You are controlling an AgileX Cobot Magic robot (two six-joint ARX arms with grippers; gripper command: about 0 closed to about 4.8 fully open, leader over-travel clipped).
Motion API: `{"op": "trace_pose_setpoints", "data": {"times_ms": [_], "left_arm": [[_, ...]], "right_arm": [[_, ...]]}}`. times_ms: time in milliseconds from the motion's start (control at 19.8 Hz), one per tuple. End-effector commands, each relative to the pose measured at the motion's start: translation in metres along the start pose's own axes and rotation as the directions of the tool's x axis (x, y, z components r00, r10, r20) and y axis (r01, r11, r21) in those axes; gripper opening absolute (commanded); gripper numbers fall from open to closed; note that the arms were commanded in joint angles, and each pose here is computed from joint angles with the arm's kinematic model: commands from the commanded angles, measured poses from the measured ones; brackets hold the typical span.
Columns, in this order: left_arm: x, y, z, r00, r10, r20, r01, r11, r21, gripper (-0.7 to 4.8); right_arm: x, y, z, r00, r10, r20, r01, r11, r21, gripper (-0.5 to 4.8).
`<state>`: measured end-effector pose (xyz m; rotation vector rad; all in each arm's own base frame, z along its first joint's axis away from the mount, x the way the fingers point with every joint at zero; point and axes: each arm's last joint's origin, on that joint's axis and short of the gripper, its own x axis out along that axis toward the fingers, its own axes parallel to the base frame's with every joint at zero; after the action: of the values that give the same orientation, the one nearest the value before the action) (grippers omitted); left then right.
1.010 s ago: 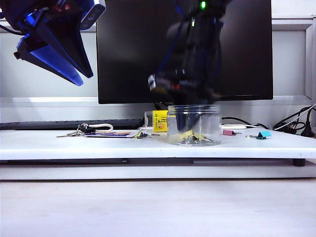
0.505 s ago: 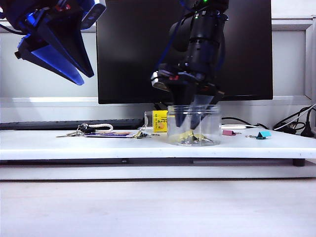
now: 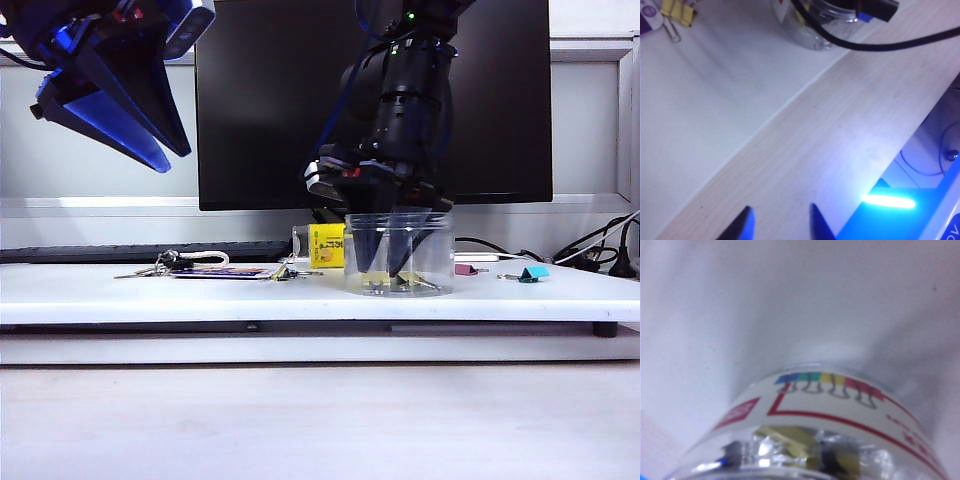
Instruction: Take the clips out of the round transparent plastic box and place them on the table.
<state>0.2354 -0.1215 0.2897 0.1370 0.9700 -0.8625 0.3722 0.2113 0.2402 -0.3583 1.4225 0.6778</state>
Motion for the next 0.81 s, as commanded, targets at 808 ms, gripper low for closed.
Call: {"op": "trace_pose_setpoints", "data": {"times_ms": [808], "left_arm": [[-0.002,0.0,0.002,1.0,0.0,0.024,-0.001,1.0,0.018,1.52]], "right_arm": [[0.033,-0.005,0.004,0.996,0.014,-0.087,-0.013,1.0,0.015,2.51]]}}
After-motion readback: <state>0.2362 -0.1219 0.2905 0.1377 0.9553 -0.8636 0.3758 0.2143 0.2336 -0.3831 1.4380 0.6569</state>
